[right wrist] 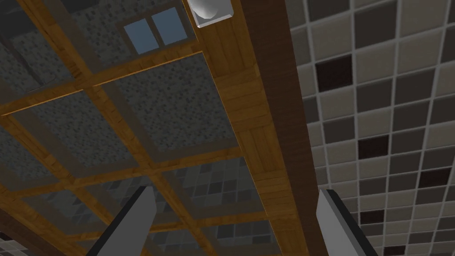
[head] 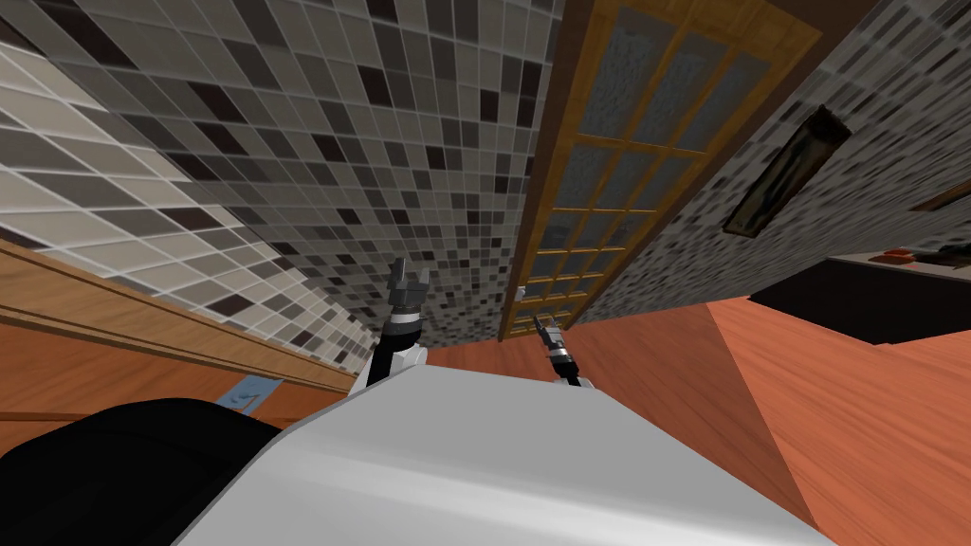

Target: Pull the door open

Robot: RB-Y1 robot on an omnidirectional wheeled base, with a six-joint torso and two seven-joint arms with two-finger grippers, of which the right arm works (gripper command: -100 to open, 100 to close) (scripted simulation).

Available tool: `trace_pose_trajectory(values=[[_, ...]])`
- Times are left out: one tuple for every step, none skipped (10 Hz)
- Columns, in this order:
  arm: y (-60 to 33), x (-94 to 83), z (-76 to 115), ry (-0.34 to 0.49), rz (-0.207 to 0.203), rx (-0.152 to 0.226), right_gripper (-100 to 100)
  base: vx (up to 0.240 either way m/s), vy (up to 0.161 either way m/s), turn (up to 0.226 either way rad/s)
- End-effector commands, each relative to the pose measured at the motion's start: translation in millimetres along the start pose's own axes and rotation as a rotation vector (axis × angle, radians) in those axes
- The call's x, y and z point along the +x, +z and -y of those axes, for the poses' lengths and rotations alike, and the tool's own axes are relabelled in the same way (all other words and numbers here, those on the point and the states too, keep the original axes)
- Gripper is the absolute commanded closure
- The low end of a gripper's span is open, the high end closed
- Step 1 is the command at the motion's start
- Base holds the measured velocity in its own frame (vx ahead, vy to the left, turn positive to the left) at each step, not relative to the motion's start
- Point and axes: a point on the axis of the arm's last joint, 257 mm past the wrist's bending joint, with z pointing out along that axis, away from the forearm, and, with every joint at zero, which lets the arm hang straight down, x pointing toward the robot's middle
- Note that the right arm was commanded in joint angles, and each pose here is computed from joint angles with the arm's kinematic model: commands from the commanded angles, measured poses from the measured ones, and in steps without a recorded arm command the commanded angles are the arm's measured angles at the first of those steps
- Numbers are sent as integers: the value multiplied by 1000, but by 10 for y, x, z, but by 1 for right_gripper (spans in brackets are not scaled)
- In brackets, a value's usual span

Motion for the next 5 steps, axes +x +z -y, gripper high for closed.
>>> trace_pose_trajectory(values=[[-12,56,27,-17,-10,0,-100,53,2,5],[-32,119,50,-40,-25,-1,-100,61,-1,10],[-53,180,71,-63,-40,-2,-100,77,-4,21],[-75,241,92,-85,-55,-4,-100,94,-13,17],[-95,296,110,-106,-68,-6,-100,92,-10,16]])
